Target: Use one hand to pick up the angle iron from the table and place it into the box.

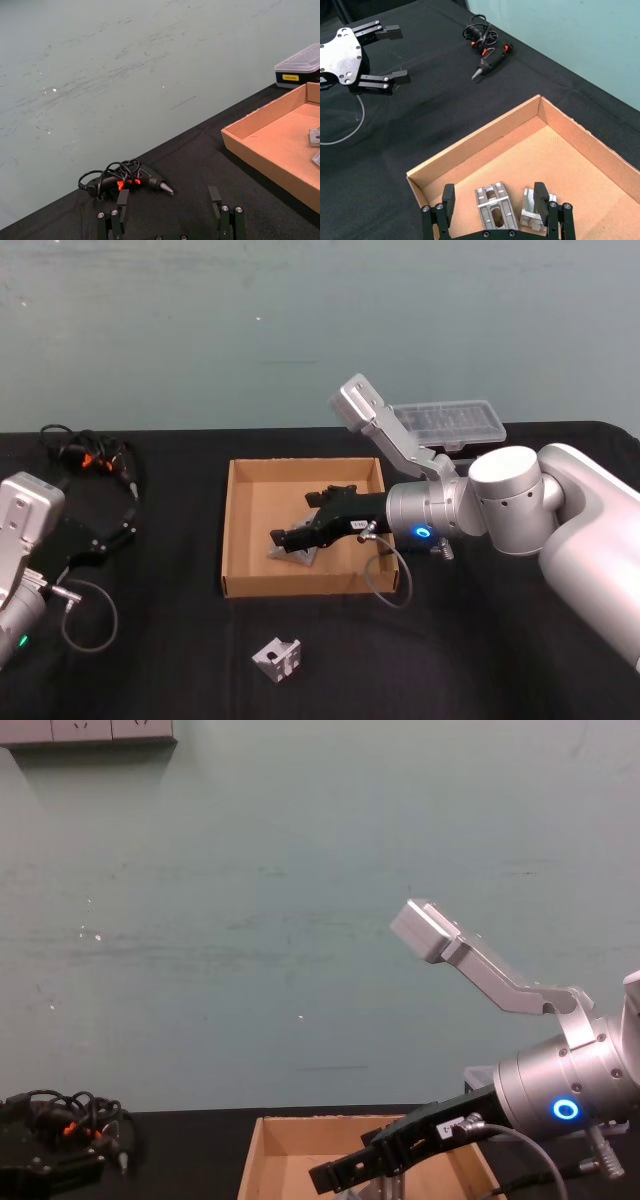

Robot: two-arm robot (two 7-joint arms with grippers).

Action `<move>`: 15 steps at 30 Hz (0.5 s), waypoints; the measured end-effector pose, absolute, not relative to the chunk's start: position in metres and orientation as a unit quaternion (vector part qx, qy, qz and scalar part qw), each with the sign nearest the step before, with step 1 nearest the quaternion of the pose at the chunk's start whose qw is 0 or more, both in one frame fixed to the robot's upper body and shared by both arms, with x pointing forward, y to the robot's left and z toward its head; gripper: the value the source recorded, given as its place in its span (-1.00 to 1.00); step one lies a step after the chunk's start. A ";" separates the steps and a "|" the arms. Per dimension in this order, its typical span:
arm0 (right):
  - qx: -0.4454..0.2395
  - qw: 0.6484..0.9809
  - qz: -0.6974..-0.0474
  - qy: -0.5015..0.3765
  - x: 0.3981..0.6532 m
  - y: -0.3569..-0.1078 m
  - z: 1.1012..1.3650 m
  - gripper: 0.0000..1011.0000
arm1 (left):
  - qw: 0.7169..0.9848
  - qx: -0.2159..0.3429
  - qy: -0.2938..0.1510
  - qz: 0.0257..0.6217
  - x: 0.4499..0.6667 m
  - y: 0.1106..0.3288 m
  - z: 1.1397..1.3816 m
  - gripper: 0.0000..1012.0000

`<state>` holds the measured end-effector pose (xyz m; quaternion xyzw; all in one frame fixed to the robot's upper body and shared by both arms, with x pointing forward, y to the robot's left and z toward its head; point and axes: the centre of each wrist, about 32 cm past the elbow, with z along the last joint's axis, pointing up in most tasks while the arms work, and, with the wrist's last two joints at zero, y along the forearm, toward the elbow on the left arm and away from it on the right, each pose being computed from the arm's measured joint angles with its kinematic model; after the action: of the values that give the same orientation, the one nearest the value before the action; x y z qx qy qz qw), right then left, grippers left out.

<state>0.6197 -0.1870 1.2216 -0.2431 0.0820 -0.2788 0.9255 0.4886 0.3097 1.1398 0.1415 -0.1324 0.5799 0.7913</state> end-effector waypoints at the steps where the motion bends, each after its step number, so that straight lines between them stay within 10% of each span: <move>1: -0.243 0.925 -0.279 0.082 0.620 -0.187 1.222 0.98 | 0.791 0.141 -0.132 0.580 0.489 0.310 1.140 0.98; 15: -0.204 0.936 -0.278 0.070 0.607 -0.200 1.219 0.98 | 0.791 0.141 -0.132 0.580 0.489 0.310 1.140 0.98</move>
<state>0.6073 -0.1998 1.2185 -0.2043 0.0704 -0.2782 0.9359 0.4886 0.3097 1.1398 0.1415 -0.1324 0.5799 0.7913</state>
